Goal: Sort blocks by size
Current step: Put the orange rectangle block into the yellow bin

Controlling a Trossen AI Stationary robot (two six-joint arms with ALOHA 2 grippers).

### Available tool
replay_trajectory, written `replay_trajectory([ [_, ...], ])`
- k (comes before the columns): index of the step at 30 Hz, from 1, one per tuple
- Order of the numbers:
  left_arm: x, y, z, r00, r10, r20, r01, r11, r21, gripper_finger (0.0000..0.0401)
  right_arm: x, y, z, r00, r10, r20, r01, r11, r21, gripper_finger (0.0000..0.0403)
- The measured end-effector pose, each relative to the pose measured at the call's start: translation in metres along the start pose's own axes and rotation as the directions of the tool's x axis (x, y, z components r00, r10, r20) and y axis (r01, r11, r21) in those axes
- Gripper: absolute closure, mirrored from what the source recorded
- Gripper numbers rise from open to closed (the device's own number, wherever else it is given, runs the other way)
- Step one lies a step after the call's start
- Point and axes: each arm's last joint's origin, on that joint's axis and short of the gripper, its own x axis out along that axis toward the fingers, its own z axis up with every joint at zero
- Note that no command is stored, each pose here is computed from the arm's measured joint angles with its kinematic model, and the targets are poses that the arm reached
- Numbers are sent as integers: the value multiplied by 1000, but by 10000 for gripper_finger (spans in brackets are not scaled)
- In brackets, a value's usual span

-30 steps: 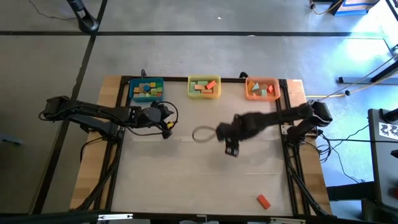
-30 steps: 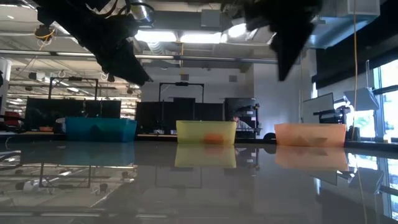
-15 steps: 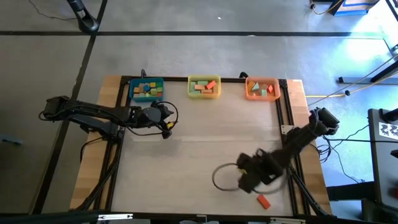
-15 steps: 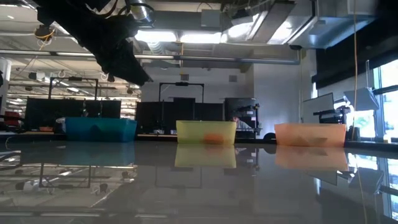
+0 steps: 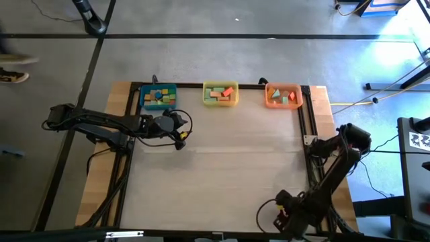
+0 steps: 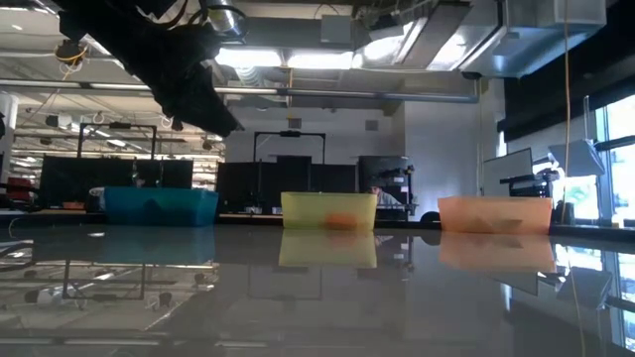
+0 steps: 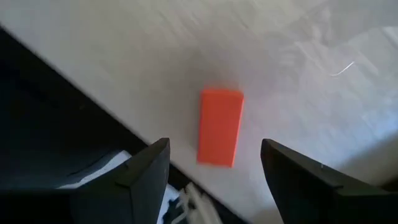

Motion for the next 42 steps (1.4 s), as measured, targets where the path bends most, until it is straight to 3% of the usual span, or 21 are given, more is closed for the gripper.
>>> replay_trajectory([
  [3, 0, 0, 0, 1000, 1, -4, -1, 1000, 2, 175, 16, 4, -1, 1000, 9, -19, -9, 1000, -22, 155],
  [12, 0, 0, 0, 1000, 1, -3, -1, 1000, 2, 175, 52, 2, 0, 989, -134, -60, 129, 989, -75, 155],
  [16, 0, 0, 0, 1000, 1, -2, -1, 1000, 1, 175, 57, 4, 0, 988, -138, -64, 130, 985, -112, 157],
  [19, 0, 0, 0, 1000, 1, -2, -1, 1000, 1, 175, 58, 4, 2, 988, -141, -66, 132, 984, -117, 180],
  [24, 0, 0, 0, 1000, 1, -2, -1, 1000, 1, 175, 58, 3, 2, 986, -155, -60, 144, 976, -165, 259],
  [26, 0, 0, 0, 1000, 1, -2, -1, 1000, 1, 175, 58, 3, 3, 986, -155, -61, 143, 975, -172, 279],
  [31, 0, 0, 0, 1000, 1, -2, -1, 1000, 1, 175, 55, 6, 6, 982, -170, -80, 149, 965, -215, 279],
  [35, 0, 0, 0, 1000, 1, -2, -1, 1000, 1, 175, 40, 12, 24, 980, -180, -81, 159, 964, -213, 278],
  [42, 0, 0, 0, 1000, 1, -1, -1, 1000, 1, 175, -1, 19, 75, 992, -54, 113, 90, 931, -353, 278],
])
